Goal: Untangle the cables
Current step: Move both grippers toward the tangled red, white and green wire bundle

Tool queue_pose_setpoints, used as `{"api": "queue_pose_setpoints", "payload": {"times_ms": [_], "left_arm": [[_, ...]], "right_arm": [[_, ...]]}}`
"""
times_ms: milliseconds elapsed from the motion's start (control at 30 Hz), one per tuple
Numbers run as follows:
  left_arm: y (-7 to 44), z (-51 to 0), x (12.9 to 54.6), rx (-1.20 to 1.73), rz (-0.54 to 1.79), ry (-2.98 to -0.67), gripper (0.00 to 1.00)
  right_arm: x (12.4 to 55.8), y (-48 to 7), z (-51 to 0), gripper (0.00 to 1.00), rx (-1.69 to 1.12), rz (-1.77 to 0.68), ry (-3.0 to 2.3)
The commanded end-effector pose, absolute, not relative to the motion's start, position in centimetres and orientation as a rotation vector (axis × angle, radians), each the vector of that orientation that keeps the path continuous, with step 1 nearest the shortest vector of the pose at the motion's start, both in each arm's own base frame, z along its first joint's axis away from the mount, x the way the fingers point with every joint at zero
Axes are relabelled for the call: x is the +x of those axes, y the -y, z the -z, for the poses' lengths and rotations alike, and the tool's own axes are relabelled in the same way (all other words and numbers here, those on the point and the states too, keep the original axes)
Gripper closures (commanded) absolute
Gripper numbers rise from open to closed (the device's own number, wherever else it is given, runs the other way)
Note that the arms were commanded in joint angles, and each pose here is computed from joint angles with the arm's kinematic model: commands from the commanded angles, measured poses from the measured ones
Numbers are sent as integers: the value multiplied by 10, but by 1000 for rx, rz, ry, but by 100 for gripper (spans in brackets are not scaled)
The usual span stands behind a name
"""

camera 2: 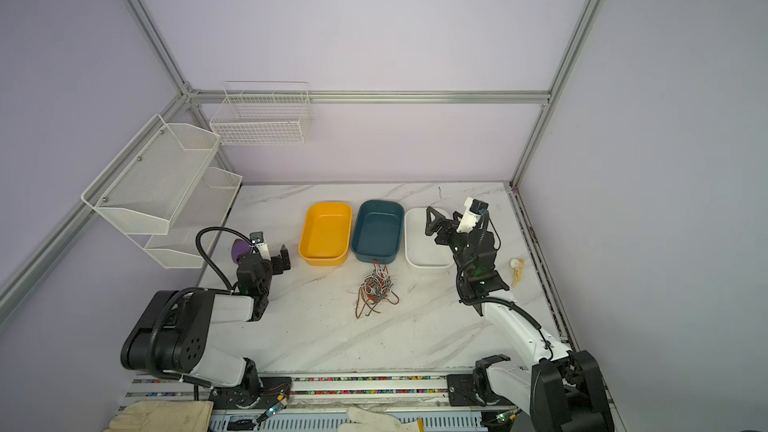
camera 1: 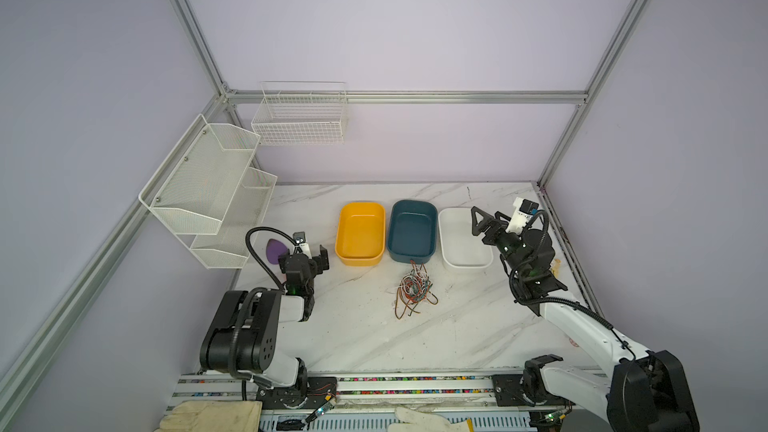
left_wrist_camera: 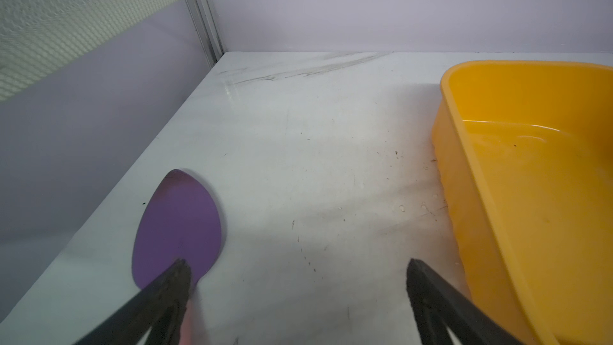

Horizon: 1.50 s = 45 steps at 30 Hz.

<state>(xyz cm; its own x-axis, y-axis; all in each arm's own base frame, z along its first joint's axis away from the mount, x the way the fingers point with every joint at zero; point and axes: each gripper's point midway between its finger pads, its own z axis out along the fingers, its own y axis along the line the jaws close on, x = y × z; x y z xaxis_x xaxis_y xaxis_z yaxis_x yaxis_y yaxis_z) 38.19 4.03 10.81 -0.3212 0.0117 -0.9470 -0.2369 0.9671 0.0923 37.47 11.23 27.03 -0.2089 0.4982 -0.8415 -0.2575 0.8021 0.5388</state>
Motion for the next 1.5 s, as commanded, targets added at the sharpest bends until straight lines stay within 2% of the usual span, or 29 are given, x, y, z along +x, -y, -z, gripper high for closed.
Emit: {"api": "queue_pose_setpoints", "payload": {"times_ms": [0,133,300,500,700,867,1067,1267,1467], "left_arm": [[-49,-174,393,-260,-243,-1820,0],[-47,-214,388,-417,-127,-1876,0],[-16,-260,372,-432,128,-1936,0],[4,-257,328,-602,364,-2013,0],[60,-247,302,-448,753,-2018,0],[74,-209,283,-485,793,-2112,0],[99,-169,263,-473,779,-2248,0],[125,-146,250,-429,788,-2336,0],[142,-129,240,-430,843,-2372,0]], "right_arm": [[365,-130,-246,2,186,-819,-1765],[352,-148,-223,2,129,-895,-1844],[331,-176,-188,2,77,-827,-2011],[301,-205,-177,7,70,-831,-2086],[273,-233,-150,16,45,-850,-2201],[254,-244,-127,20,56,-864,-2243],[252,-246,-90,34,101,-825,-2317],[257,-250,-87,43,106,-830,-2303],[264,-255,-83,56,157,-852,-2278]]}}
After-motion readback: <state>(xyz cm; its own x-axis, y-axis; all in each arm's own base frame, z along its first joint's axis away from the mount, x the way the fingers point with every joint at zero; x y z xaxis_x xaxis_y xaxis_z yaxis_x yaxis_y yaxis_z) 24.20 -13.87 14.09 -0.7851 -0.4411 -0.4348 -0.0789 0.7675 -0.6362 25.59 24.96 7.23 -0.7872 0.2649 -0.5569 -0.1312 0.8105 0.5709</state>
